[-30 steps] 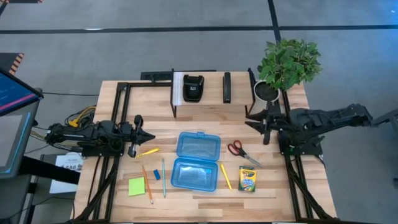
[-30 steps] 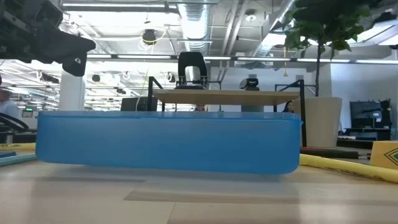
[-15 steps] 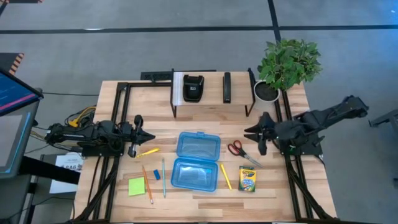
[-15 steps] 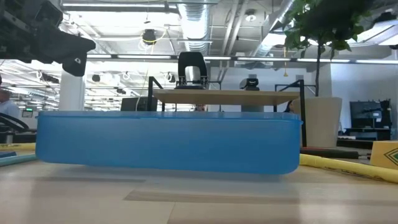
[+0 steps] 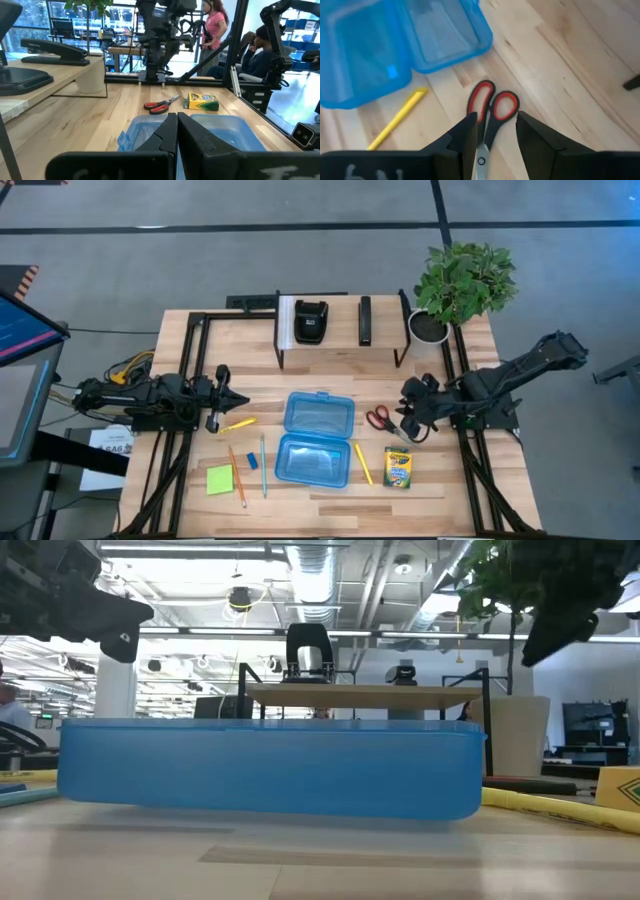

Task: Pack school essentials
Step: Put the black scissors into the supply box

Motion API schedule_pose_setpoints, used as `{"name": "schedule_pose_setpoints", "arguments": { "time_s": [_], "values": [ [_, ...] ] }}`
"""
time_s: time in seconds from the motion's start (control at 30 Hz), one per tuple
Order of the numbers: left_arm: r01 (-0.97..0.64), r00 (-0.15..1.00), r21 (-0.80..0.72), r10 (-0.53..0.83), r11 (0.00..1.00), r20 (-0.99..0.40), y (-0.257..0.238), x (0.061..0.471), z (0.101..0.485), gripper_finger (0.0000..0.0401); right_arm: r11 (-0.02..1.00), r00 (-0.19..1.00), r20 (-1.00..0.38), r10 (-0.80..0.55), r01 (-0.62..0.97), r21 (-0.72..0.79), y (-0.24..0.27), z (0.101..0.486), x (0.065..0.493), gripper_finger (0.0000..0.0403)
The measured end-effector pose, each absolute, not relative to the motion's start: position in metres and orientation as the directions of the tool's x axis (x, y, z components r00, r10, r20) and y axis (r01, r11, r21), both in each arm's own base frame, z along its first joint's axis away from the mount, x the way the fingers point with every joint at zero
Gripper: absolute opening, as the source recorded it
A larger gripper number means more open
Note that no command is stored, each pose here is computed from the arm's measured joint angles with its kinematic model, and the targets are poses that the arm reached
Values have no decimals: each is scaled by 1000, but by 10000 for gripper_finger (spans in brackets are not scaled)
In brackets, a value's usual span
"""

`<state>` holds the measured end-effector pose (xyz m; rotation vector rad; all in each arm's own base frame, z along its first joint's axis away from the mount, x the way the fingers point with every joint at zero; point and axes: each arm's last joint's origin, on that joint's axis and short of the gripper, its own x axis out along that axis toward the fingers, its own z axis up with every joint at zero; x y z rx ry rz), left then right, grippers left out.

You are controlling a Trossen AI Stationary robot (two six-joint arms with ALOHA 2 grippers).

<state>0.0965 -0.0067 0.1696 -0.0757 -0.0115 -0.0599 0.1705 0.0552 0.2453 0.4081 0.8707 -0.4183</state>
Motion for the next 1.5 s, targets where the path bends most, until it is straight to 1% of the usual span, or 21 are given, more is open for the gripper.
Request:
{"name": "schedule_pose_setpoints", "arguments": {
  "time_s": [0.17, 0.33, 0.5, 0.73, 0.9, 1.03, 1.33, 1.5],
  "values": [
    [60, 998, -75, -59, 995, 14, -7, 97, 170, 0, 845, 520, -836, -173, 515, 146, 56, 237, 175, 190],
    [60, 998, -75, -59, 995, 14, -7, 97, 170, 0, 850, 462, -869, -177, 517, 102, 60, 225, 184, 229],
    [61, 998, -75, -60, 995, 14, -7, 97, 170, 0, 856, 402, -906, -132, 507, 100, 67, 209, 197, 253],
    [60, 998, -75, -59, 995, 14, -7, 97, 170, 0, 868, 335, -939, -83, 487, 97, 82, 185, 211, 255],
    [61, 998, -75, -60, 995, 14, -7, 97, 170, 0, 858, 266, -959, -100, 510, 51, 82, 169, 217, 255],
    [60, 998, -75, -59, 995, 14, -7, 97, 170, 0, 848, 238, -966, -102, 529, 40, 78, 164, 220, 255],
    [60, 998, -75, -59, 995, 14, -7, 97, 170, 0, 833, 244, -963, -111, 552, 44, 67, 164, 225, 255],
    [61, 998, -75, -60, 995, 14, -7, 97, 170, 0, 836, 268, -959, -96, 544, 68, 64, 163, 231, 256]
  ]
}}
